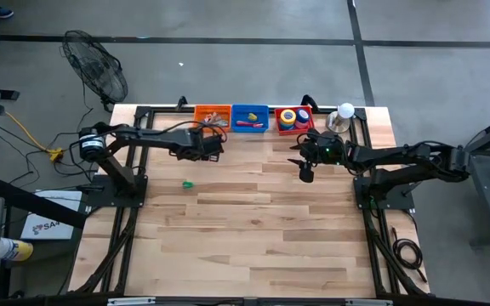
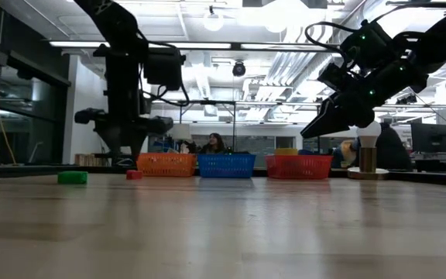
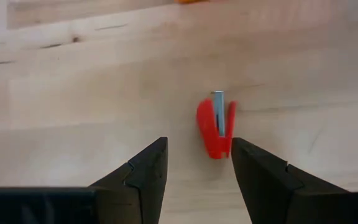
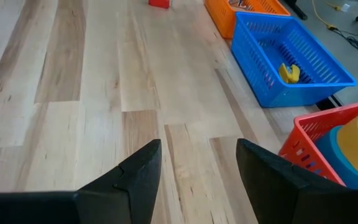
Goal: Pick and place Stapler, Stapler remover, tape
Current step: Put the red stapler into the blue bin
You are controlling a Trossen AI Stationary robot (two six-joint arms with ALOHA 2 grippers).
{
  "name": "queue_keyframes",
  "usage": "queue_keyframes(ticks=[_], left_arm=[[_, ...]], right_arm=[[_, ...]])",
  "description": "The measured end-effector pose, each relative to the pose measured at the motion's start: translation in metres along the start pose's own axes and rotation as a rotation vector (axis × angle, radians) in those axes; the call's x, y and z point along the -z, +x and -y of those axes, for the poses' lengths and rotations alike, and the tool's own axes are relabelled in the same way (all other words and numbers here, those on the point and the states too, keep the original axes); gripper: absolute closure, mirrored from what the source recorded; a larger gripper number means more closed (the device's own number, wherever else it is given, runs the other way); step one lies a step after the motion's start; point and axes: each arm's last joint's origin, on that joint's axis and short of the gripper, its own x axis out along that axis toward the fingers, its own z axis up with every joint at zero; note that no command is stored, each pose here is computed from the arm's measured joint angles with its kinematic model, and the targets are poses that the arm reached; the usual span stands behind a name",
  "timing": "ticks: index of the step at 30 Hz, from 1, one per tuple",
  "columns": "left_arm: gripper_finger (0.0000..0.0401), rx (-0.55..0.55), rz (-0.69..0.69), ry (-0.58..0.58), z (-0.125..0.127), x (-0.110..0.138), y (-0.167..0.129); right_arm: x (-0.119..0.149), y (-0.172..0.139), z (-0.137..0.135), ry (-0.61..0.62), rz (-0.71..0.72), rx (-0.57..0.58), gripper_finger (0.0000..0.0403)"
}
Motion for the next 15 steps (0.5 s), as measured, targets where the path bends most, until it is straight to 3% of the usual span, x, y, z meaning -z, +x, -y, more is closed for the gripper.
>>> queue_keyframes(ticks=[8,15], left_arm=[[0.0225,0.068,0.037,-0.018,0.0027,0.0043,0.0104],[0.0176,0.079,0.051,-0.004,0.0043,0.0035,0.0109]], right_arm=[[0.0000,0.0000,-0.0001,0.009,0.000,-0.003,0.0203],[0.0001,0.0000,-0.0001,0.019,0.000,-0.004,0.0203]])
